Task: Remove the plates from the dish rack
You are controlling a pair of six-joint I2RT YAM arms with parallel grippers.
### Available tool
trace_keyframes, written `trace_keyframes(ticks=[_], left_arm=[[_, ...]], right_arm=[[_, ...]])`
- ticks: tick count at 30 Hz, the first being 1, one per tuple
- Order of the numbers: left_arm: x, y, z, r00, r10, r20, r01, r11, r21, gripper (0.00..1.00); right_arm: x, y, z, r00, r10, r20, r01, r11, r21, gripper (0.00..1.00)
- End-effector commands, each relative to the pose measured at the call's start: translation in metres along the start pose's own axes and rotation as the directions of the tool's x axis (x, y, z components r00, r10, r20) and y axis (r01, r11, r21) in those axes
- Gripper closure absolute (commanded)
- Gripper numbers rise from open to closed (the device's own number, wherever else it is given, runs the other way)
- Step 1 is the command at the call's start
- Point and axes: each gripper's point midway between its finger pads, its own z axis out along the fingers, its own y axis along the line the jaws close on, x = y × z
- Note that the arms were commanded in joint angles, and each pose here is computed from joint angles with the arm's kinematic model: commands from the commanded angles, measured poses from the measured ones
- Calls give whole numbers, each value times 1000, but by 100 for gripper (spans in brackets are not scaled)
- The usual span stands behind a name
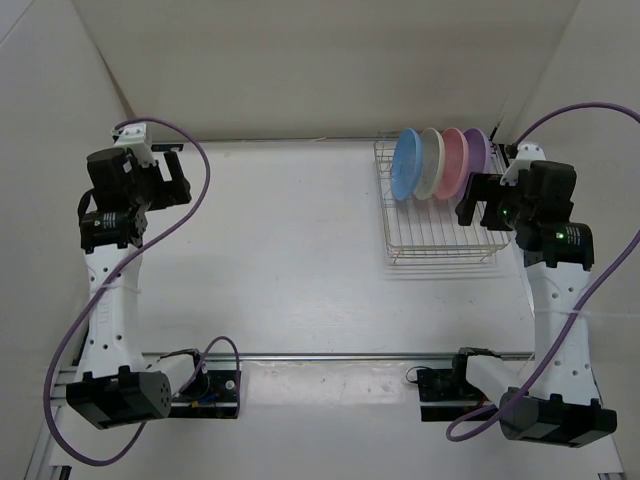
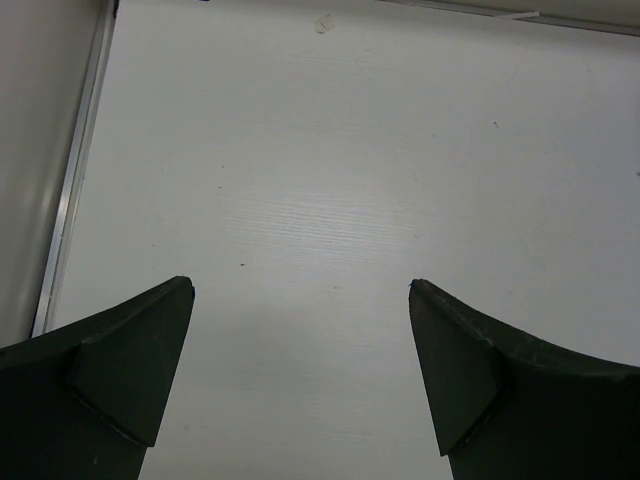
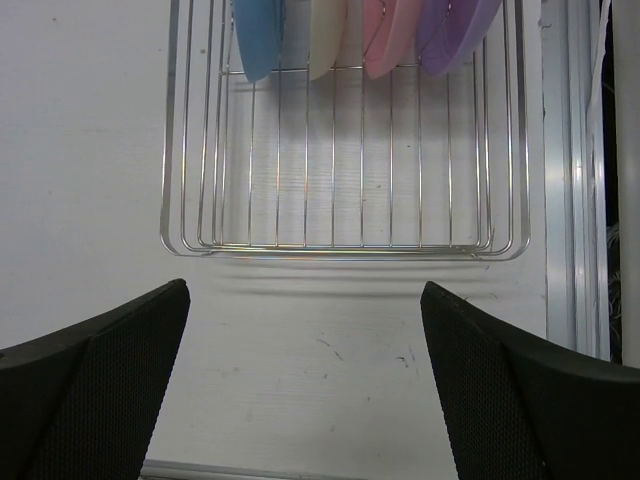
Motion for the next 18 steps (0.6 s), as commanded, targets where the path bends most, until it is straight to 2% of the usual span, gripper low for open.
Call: trace_keyframes(ticks=[1, 6, 9, 14, 18], left_arm=[[2, 10, 0, 1000, -8, 26, 10, 998, -64, 0], [11, 19, 12, 999, -15, 44, 20, 994, -104, 0], [13, 27, 25, 1000, 9, 16, -7, 991, -136, 0], [32, 33, 31, 990, 28, -136, -50, 986, -162, 0], [32, 39, 18, 981, 86, -173, -118, 977, -179, 0]], right_arm=[[-6, 4, -3, 999, -24, 38, 25, 999, -27, 0], [7, 1, 28, 995, -68, -71, 67, 998, -14, 0], [-4, 10, 49, 989, -126, -77, 126, 992, -4, 0], [-27, 26, 60, 984, -168, -52, 169, 986, 14, 0], [-23, 13, 64, 989, -128, -78, 133, 989, 65, 0]])
